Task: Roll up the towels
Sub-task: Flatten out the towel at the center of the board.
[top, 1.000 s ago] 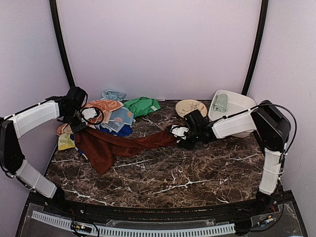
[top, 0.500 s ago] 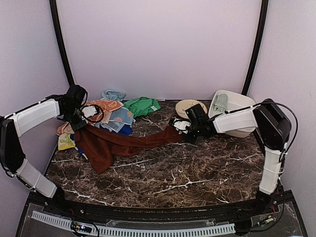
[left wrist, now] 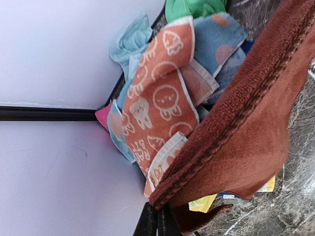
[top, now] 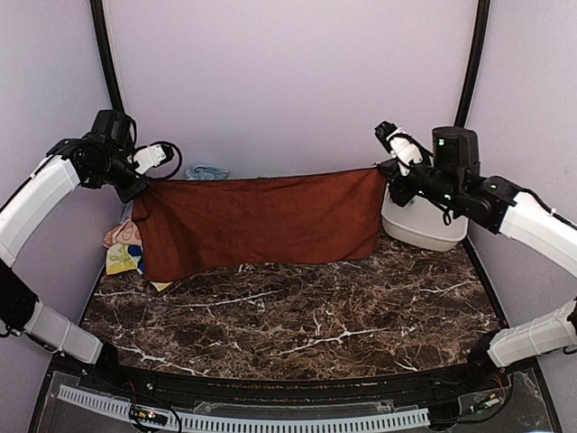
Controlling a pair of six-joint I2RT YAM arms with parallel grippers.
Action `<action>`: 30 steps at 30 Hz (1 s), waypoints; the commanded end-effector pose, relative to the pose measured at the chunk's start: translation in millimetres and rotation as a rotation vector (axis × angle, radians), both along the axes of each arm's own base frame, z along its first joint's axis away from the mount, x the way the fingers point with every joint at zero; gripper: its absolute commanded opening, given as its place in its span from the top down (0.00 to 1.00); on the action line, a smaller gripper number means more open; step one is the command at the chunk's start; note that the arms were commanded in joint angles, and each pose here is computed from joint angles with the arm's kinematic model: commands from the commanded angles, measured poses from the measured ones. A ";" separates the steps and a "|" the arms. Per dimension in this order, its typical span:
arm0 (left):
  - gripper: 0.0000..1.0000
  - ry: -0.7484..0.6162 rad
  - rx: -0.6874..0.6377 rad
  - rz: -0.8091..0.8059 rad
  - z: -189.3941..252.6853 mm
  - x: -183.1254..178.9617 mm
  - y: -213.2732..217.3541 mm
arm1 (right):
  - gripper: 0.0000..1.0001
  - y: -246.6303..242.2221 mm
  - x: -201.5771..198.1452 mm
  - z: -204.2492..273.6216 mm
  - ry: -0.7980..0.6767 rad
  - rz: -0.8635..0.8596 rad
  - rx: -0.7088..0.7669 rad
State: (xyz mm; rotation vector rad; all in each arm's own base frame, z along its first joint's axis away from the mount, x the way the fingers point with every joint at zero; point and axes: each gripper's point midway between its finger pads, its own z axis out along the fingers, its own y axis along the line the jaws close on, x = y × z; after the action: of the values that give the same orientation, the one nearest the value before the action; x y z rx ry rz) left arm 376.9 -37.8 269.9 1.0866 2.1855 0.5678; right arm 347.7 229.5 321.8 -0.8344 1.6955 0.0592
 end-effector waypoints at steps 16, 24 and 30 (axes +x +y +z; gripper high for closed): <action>1.00 0.050 -0.310 -0.379 99.8 -178.7 -48.9 | 1.00 -79.2 -137.2 73.8 0.240 -0.071 0.296; 1.00 0.266 -0.331 -0.391 19.5 -150.3 -73.0 | 1.00 -78.7 -103.3 -12.7 0.372 -0.245 0.168; 1.00 0.296 -0.183 -0.364 -65.1 -87.5 -88.5 | 1.00 -90.7 -55.7 -105.9 0.506 -0.368 0.048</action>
State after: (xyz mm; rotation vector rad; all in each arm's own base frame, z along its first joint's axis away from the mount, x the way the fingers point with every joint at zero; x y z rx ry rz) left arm 242.7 -119.5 237.8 1.5102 2.1789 -0.1017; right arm 261.0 152.7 254.4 -0.5604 2.2291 0.1373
